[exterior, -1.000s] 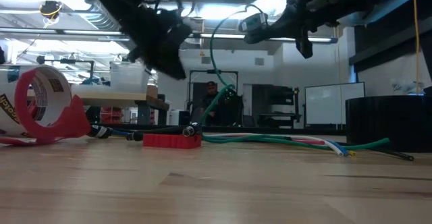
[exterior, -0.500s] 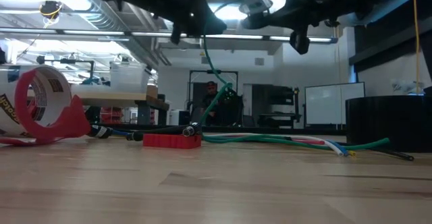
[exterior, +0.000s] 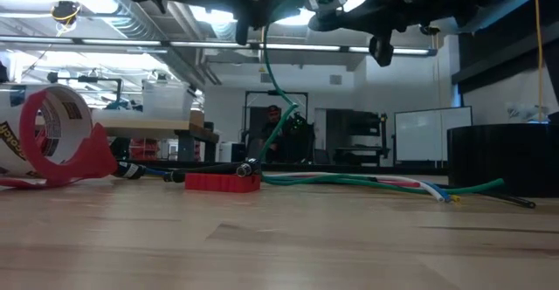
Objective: Coil cords
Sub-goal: Uncoil the green wire from the black spool
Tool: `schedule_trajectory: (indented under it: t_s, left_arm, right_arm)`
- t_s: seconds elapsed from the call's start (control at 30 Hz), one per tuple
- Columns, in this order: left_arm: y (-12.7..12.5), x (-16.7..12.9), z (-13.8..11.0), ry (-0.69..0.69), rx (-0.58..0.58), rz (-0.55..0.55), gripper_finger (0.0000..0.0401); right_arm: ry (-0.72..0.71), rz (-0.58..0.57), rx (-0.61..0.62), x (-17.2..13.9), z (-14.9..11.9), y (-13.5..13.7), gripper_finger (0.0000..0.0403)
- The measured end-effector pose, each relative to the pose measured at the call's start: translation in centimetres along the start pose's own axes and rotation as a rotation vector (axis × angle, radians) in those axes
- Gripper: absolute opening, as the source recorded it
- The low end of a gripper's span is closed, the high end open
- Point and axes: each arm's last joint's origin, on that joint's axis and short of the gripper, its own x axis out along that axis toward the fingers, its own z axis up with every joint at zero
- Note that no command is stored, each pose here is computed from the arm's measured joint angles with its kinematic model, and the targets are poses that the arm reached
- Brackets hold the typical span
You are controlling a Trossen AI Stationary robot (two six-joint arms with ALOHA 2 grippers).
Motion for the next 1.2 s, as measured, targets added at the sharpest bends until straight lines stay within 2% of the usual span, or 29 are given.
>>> schedule_trajectory:
  t_s: [0.4, 0.7, 0.8, 0.93, 1.1, 1.2]
  left_arm:
    - [-0.6, 0.2, 0.2, -0.051, -0.005, -0.057, 0.0072]
    - [-0.4, 1.2, -0.7, -0.067, -0.001, -0.074, 0.0071]
    - [-0.5, 1.1, -0.4, -0.099, 0.046, -0.072, 0.0054]
    - [-0.6, 1.1, 0.0, -0.142, 0.085, -0.073, 0.0011]
    - [-0.5, 1.1, -0.1, -0.138, 0.091, -0.05, 0.0005]
    - [-0.4, 1.1, -0.2, -0.131, 0.088, 0.002, 0.0003]
  right_arm:
    - [-0.028, 0.015, -0.03, 0.0, 0.3, 0.2, 0.0004]
    - [-0.054, 0.031, -0.044, 0.1, 0.5, 0.3, 0.0004]
    - [-0.054, 0.032, -0.045, 0.1, 0.5, 0.3, 0.0004]
    - [-0.066, 0.038, -0.054, 0.1, 0.7, 0.4, 0.0004]
    - [-0.064, 0.032, -0.051, 0.1, 0.7, 0.3, 0.0004]
    - [-0.063, 0.02, -0.047, 0.1, 0.6, 0.2, 0.0007]
